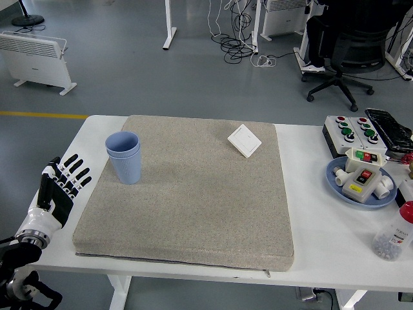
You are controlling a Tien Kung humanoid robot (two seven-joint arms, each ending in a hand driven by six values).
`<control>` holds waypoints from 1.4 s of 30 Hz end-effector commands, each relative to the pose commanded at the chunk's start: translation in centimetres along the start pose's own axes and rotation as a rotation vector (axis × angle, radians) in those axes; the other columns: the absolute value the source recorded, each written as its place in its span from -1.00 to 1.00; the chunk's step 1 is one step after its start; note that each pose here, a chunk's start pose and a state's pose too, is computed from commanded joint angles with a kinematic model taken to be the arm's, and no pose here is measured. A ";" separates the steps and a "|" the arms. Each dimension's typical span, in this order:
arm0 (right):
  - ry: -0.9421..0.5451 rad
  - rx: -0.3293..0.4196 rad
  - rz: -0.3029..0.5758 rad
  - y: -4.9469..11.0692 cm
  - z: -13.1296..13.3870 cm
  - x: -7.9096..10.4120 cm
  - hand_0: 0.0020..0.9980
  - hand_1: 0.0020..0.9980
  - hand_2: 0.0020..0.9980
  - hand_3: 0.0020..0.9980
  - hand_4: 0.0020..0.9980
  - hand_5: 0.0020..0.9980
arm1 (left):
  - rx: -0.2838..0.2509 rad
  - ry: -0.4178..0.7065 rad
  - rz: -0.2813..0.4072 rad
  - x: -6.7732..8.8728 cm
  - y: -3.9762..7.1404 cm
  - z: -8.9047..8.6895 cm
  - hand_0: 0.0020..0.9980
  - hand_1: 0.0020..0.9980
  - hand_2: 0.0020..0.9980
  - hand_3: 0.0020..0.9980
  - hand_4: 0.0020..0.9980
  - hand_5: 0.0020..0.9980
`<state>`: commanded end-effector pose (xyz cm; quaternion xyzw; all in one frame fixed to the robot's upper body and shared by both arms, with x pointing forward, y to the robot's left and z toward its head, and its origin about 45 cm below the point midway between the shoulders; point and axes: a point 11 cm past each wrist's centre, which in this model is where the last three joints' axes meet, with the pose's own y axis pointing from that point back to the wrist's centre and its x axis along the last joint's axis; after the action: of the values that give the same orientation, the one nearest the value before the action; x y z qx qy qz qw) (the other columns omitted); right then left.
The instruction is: Push cup pick cup insert cup
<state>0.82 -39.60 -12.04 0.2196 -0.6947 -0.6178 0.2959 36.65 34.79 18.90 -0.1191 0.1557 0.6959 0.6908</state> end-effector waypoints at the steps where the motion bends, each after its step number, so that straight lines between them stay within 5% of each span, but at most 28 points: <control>1: 0.000 0.000 0.000 0.0 0.0 0.0 0.44 0.32 0.46 0.24 -0.55 -0.15 | 0.002 0.000 -0.001 0.0 0.0 0.0 0.66 0.67 0.79 0.66 0.15 1.00; 42: 0.008 0.009 0.002 0.1 -0.5 0.0 0.44 0.31 0.45 0.23 -0.57 -0.15 | 0.014 -0.002 0.016 0.0 -0.1 -1.0 0.65 0.68 0.79 0.68 0.16 1.00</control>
<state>1.17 -39.97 -11.91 0.2225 -0.6964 -0.6137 0.2981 36.68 34.43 18.00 -0.1124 0.1609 0.7002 0.6864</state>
